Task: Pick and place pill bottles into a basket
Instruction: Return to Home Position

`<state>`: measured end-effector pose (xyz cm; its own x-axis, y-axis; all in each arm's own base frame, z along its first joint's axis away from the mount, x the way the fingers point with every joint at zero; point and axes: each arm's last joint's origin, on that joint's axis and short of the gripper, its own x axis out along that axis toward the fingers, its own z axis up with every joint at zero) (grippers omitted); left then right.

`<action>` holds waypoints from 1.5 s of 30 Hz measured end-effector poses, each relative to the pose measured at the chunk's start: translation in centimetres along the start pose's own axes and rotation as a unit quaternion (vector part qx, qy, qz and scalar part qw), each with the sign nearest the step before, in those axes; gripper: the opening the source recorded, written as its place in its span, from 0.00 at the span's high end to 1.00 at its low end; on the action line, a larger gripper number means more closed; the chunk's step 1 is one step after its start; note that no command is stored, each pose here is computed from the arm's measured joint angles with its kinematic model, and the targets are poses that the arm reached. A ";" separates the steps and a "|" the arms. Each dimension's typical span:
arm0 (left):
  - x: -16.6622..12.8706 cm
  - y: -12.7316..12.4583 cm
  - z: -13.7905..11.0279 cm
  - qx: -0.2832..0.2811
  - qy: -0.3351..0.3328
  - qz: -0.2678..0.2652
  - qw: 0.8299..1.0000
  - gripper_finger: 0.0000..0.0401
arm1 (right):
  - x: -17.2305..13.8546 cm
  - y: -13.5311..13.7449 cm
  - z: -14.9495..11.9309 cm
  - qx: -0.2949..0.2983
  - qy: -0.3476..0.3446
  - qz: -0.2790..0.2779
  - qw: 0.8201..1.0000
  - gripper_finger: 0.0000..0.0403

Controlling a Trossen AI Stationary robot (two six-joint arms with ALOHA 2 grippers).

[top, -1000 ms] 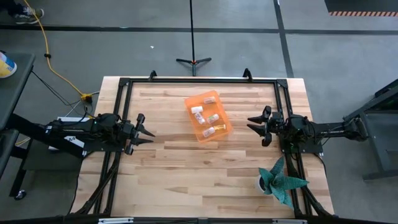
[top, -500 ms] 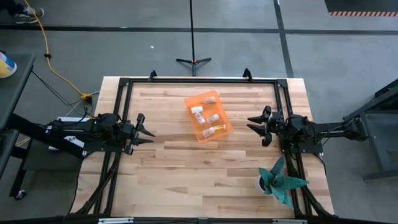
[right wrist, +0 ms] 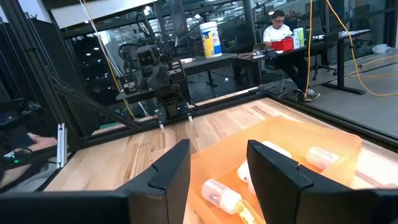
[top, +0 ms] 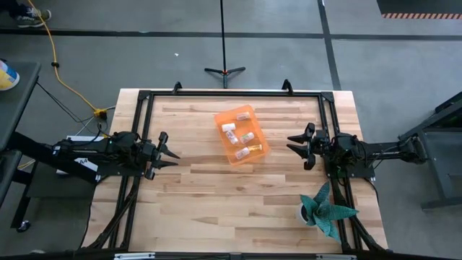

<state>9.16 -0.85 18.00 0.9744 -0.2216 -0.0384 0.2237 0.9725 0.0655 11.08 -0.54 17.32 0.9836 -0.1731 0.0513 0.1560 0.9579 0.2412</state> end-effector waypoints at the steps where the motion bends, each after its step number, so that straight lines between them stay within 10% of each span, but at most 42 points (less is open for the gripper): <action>1: 0.0 0.0 0.0 0.000 0.000 0.000 1.000 0.64 | 0.0 0.0 0.0 0.000 0.000 0.000 1.000 0.63; 45: 0.0 0.0 0.0 0.000 0.000 0.000 1.000 0.64 | 0.0 0.0 0.0 0.000 0.000 0.000 1.000 0.61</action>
<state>9.16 -0.85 18.00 0.9742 -0.2223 -0.0384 0.2244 0.9723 0.0652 11.08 -0.54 17.32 0.9836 -0.1727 0.0513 0.1556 0.9579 0.2412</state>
